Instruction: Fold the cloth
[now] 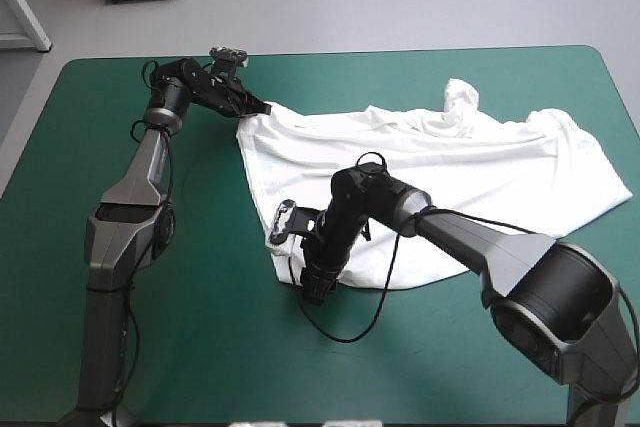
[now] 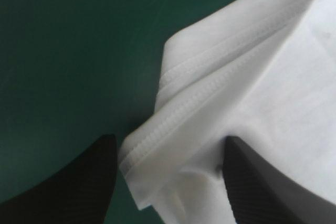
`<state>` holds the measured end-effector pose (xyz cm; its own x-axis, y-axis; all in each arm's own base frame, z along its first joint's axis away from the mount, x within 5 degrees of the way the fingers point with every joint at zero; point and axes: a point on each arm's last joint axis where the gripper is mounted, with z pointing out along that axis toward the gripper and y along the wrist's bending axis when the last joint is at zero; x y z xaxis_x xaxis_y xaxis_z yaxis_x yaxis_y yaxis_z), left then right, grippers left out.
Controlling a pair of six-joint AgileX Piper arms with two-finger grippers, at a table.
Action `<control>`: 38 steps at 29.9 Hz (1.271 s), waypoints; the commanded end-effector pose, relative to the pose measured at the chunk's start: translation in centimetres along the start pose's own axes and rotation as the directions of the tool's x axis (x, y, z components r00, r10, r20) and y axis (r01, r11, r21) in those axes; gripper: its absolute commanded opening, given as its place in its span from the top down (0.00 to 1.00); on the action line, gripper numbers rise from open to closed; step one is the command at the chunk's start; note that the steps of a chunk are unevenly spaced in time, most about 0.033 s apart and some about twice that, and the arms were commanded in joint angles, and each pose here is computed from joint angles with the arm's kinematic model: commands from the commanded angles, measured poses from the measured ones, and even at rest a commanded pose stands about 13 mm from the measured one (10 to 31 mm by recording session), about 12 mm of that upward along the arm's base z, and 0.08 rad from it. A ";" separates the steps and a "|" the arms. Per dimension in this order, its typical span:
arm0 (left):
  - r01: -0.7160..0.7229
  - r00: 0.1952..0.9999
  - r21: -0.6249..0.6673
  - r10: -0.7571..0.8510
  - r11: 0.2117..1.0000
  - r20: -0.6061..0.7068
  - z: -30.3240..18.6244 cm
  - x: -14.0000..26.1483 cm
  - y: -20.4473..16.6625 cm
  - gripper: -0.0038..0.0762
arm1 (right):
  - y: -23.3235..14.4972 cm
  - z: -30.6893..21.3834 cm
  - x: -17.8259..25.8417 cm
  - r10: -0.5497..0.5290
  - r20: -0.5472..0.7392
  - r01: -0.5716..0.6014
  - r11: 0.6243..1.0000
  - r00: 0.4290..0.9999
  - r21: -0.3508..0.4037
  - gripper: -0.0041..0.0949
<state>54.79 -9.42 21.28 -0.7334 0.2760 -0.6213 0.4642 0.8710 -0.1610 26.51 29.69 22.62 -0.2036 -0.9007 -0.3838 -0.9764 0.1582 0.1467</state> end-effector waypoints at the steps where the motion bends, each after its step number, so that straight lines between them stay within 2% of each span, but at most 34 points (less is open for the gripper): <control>1: -0.017 0.989 -0.003 0.017 1.000 0.146 -4.8 -3.1 -1.3 0.96 | 1.1 -2.1 -1.3 -0.019 0.086 0.020 1.000 0.996 -0.003 0.41; 4: -0.015 0.989 -0.003 0.016 1.000 0.150 -4.8 -3.1 -1.3 0.96 | 1.4 -1.6 -1.5 -0.019 0.079 0.020 1.000 0.997 -0.007 0.47; 14: -0.002 0.990 0.043 -0.004 0.999 0.138 -5.1 -3.1 -1.8 0.96 | 1.0 1.5 -0.8 0.073 -0.047 -0.074 0.997 0.996 -0.018 0.96; 19: -0.019 0.993 0.064 0.011 0.998 0.116 -6.9 -3.4 -2.6 0.96 | 1.2 0.3 -0.6 0.075 -0.083 -0.075 0.997 0.994 0.000 0.97; 22: -0.046 0.989 0.046 0.039 0.998 0.141 -9.6 -4.2 -3.4 0.96 | 1.4 -1.9 -0.8 0.067 -0.099 -0.063 0.997 0.993 0.047 0.97; 26: -0.090 0.971 -0.012 0.091 0.996 0.222 -16.0 -5.7 -5.1 0.96 | 2.1 -7.6 -1.0 0.074 -0.061 -0.061 0.980 0.995 0.188 0.97; 29: -0.099 0.949 -0.066 0.114 0.993 0.294 -21.3 -6.4 -6.7 0.96 | 3.0 -13.0 -0.5 0.105 0.021 -0.106 0.947 0.994 0.302 0.97; 32: -0.113 0.914 -0.111 0.147 0.987 0.377 -27.0 -6.7 -8.6 0.96 | 4.4 -18.5 0.4 0.101 0.122 -0.143 0.893 0.987 0.426 0.97; 35: -0.114 0.873 -0.130 0.162 0.985 0.459 -32.2 -6.4 -10.6 0.96 | 6.3 -23.7 1.6 0.071 0.215 -0.179 0.823 0.974 0.540 0.97; 38: -0.137 0.813 -0.146 0.195 0.980 0.549 -37.4 -5.7 -13.0 0.96 | 8.3 -28.8 3.1 0.029 0.314 -0.235 0.728 0.949 0.644 0.97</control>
<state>40.28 -7.61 48.78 -0.4341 0.2457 -0.8667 0.4885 0.8726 0.0027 22.22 20.36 43.42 -0.2968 -0.7951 -0.5289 -0.8116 0.5019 -0.2990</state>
